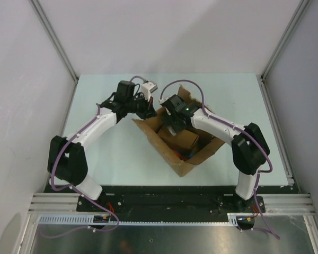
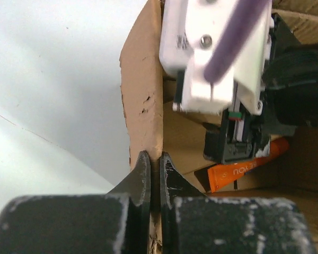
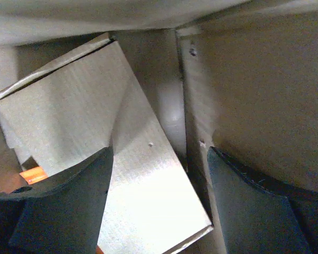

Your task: Unpack the express box

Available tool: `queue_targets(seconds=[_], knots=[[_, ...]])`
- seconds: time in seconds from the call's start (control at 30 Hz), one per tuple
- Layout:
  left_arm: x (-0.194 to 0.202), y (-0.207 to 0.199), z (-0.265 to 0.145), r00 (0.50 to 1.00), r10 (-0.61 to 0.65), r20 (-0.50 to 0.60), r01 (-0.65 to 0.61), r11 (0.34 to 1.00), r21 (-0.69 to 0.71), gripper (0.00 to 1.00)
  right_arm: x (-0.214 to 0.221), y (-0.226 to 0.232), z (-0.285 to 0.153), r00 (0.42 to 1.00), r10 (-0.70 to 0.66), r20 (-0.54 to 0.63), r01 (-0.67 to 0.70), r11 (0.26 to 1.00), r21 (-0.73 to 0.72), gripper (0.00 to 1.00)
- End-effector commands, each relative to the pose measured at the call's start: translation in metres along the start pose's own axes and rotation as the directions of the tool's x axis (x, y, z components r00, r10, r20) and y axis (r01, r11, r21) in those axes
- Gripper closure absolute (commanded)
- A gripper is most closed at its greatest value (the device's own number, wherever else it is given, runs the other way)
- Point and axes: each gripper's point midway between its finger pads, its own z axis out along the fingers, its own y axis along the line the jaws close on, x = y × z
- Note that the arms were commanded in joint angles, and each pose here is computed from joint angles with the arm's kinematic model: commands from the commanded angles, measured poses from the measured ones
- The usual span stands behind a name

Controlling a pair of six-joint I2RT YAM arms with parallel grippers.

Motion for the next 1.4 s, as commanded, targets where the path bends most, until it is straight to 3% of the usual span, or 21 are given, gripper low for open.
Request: queue_targets(seconds=[0.0, 0.37, 0.6, 0.87, 1.0, 1.37], knots=[[-0.006, -0.001, -0.003, 0.996, 0.088, 0.014, -0.088, 0.996, 0.003, 1.0, 0.004, -0.033, 0.006, 1.0, 0.011, 0.004, -0.012, 0.996, 0.084, 0.23], [-0.011, 0.022, -0.005, 0.995, 0.102, 0.002, -0.101, 0.987, -0.122, 1.0, 0.039, -0.006, 0.012, 0.984, 0.094, -0.148, -0.118, 0.98, -0.161, 0.24], [-0.017, 0.046, -0.014, 0.999, 0.035, 0.015, -0.029, 0.958, -0.285, 1.0, 0.055, 0.026, -0.005, 0.951, 0.152, -0.269, -0.238, 0.917, -0.319, 0.26], [-0.024, 0.047, -0.017, 0.999, 0.025, 0.039, -0.011, 0.945, -0.326, 1.0, 0.011, 0.017, -0.036, 0.945, 0.284, -0.162, -0.327, 0.834, -0.445, 0.32], [-0.024, 0.047, -0.017, 0.999, 0.023, 0.042, -0.007, 0.94, -0.342, 1.0, -0.005, 0.018, -0.056, 0.923, 0.351, -0.155, -0.374, 0.733, -0.567, 0.41], [-0.02, 0.05, -0.015, 0.999, -0.001, 0.045, 0.017, 0.927, -0.375, 1.0, -0.006, 0.017, -0.075, 0.923, 0.354, -0.152, -0.367, 0.686, -0.628, 0.61]])
